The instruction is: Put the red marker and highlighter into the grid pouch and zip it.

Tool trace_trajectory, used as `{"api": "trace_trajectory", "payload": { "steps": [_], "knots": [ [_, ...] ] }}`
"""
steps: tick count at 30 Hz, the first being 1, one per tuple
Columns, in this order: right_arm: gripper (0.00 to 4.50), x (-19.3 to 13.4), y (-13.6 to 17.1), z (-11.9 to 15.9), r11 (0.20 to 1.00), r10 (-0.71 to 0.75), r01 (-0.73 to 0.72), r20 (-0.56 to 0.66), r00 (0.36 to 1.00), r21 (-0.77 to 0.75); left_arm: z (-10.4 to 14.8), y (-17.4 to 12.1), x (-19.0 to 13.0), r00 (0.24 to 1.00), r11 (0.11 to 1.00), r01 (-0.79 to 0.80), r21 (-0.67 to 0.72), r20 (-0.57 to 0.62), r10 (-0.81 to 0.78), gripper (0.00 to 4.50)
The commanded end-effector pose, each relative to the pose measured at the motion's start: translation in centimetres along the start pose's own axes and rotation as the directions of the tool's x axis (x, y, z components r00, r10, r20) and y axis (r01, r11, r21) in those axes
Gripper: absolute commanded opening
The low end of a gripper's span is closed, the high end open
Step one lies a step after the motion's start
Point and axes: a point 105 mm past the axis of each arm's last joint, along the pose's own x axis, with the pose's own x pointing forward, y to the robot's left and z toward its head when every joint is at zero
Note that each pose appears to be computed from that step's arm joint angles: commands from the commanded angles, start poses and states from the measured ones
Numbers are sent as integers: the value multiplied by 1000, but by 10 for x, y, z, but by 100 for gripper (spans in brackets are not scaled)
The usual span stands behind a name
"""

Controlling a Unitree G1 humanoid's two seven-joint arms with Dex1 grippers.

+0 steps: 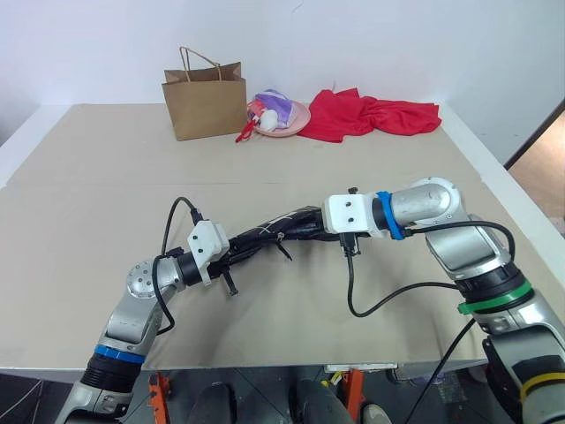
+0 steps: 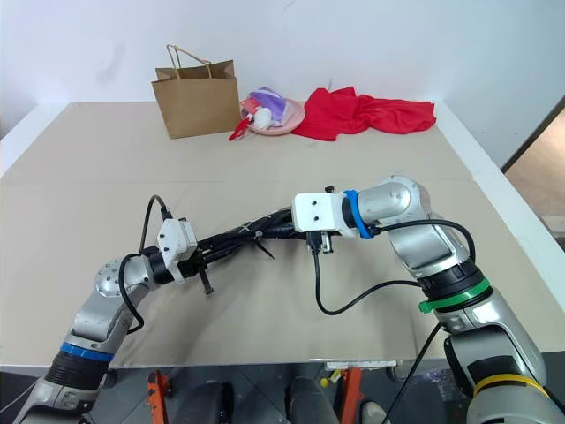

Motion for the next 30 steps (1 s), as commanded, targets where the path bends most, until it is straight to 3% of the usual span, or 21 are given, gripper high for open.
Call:
{"api": "trace_trajectory", "payload": {
  "steps": [1,2,5,6,11,14,16,20,24,30],
  "knots": [
    [273,-5,-15,12,997,-56,57,24,998,-44,14,3,1,999,999,-5,40,45,3,0],
    [330,-7,-18,9,996,-80,81,10,997,-44,14,3,1,999,999,-6,40,45,5,0],
    [441,-17,-26,-2,991,-134,133,-22,991,-22,14,3,0,999,999,-9,39,44,7,0],
    [447,-24,-29,-6,988,-154,154,-28,988,-4,13,2,0,999,999,-9,38,44,7,0],
    [447,-58,-25,-9,970,-197,191,26,980,153,12,1,0,999,999,-7,35,45,5,0],
    [447,-83,-1,9,910,-181,69,243,953,409,11,0,-1,999,999,-6,33,43,5,0],
    [447,-87,18,10,864,-169,3,285,944,503,9,0,-2,999,1000,-5,31,40,4,0],
    [447,-71,50,5,784,-142,-60,272,952,618,6,0,-3,999,1000,-5,29,36,4,0],
    [447,-33,74,0,733,-118,-72,231,966,677,6,0,-3,999,999,-5,31,37,4,0],
    [447,12,56,-1,676,-227,31,168,959,736,5,0,-1,999,999,-5,37,39,4,0]
  ]
}}
